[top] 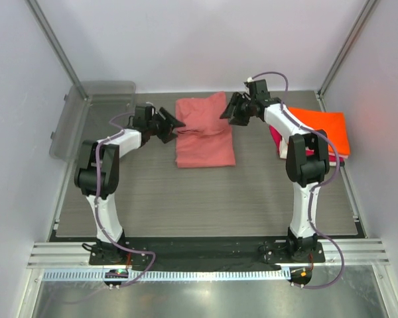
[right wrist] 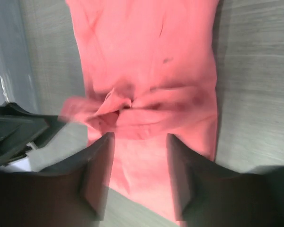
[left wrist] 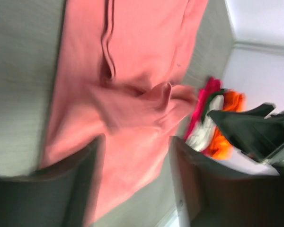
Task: Fold and stack the t-shirts
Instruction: Fold the tshirt
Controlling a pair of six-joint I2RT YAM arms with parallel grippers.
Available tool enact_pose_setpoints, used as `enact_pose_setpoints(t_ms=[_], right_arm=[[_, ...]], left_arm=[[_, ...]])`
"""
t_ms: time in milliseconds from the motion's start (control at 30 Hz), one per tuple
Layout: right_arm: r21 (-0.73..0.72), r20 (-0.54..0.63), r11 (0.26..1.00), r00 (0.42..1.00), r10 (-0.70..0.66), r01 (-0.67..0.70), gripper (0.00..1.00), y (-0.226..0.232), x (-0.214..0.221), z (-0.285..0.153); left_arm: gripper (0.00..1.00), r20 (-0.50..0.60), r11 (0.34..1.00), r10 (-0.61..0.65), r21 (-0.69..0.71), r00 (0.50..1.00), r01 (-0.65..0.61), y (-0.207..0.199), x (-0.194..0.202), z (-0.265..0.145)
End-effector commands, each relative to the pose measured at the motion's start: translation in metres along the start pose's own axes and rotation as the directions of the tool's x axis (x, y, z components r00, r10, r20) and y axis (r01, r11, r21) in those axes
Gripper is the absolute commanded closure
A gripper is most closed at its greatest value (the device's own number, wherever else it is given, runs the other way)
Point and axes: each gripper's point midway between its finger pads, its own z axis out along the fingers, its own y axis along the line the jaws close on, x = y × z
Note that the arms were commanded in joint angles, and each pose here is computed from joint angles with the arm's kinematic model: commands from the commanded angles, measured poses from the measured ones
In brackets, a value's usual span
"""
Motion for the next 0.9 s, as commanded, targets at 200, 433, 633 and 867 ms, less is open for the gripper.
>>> enact_pose_setpoints(t_ms=[200,433,633,867], right_arm=[[0.034,0.171,0.996,0.982,-0.082,0.077,0.10,0.008,-0.013,-0.044],[0.034,0.056,0.998,0.997,-0.059,0.057,0.30,-0.028,0.074,-0.064],[0.036,-0.072,0.999,0.997,0.005,-0.002,0.37,-0.050,0.113,-0.042],[0.053,-0.129,0.997,0.990,0.065,-0.058,0.54,-0.069,0.138,-0.027]], left_arm=[[0.00,0.125,0.980,0.197,-0.037,0.972,-0.194,-0.024,-0.021,-0.047],[0.03,-0.003,0.966,0.246,-0.083,0.969,-0.246,0.015,0.056,-0.069],[0.17,-0.056,0.962,0.235,-0.132,0.970,-0.240,0.044,0.077,-0.061],[0.31,-0.085,0.960,0.207,-0.176,0.975,-0.219,0.071,0.085,-0.051]])
